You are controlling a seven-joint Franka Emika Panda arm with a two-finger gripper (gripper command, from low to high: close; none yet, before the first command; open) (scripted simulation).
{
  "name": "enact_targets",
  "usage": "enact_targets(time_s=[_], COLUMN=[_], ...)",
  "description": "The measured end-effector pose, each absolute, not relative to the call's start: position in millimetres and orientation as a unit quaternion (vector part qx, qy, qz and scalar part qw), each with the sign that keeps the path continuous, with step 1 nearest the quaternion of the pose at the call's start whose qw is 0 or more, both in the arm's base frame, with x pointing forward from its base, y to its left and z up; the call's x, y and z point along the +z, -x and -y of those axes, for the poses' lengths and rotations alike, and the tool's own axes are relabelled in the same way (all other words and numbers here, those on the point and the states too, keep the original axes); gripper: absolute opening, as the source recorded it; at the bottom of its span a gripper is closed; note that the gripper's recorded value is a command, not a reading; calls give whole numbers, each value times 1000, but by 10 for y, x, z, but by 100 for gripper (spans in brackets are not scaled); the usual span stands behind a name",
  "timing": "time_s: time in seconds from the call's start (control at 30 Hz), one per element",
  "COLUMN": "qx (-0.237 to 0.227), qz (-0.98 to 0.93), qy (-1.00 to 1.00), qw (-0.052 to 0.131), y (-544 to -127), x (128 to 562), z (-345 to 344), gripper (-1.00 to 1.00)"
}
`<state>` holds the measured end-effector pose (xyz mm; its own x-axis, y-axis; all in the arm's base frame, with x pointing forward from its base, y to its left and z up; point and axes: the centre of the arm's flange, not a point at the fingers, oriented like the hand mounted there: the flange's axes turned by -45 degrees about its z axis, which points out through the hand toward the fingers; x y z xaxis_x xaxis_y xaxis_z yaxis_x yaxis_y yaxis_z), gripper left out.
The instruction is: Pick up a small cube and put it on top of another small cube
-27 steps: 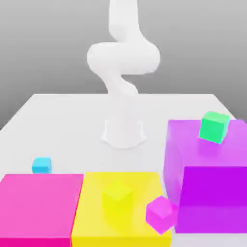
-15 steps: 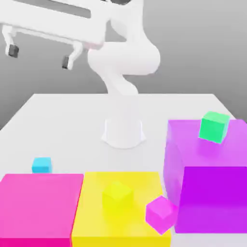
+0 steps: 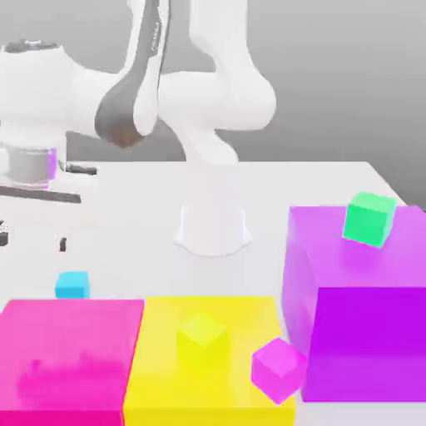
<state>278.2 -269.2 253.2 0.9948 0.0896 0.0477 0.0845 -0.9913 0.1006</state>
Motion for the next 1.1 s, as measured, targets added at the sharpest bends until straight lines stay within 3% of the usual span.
enact_targets(time_s=[0.17,0.4,0.43,0.67,0.97,1.1], qx=[3,1,0,0,0,-2], qz=[-48,-51,-51,-51,-37,-21], qy=[-999,-999,-999,-999,-999,-1000], qw=[4,1,1,-1,-1,0], y=[-2254,-2219,-2208,-2207,-2210,-2602], x=[1974,1420,1343,1326,1945,2085], z=[2724,2723,2716,2710,2726,2511], gripper=[0,0,-100,-100,-100,-100])
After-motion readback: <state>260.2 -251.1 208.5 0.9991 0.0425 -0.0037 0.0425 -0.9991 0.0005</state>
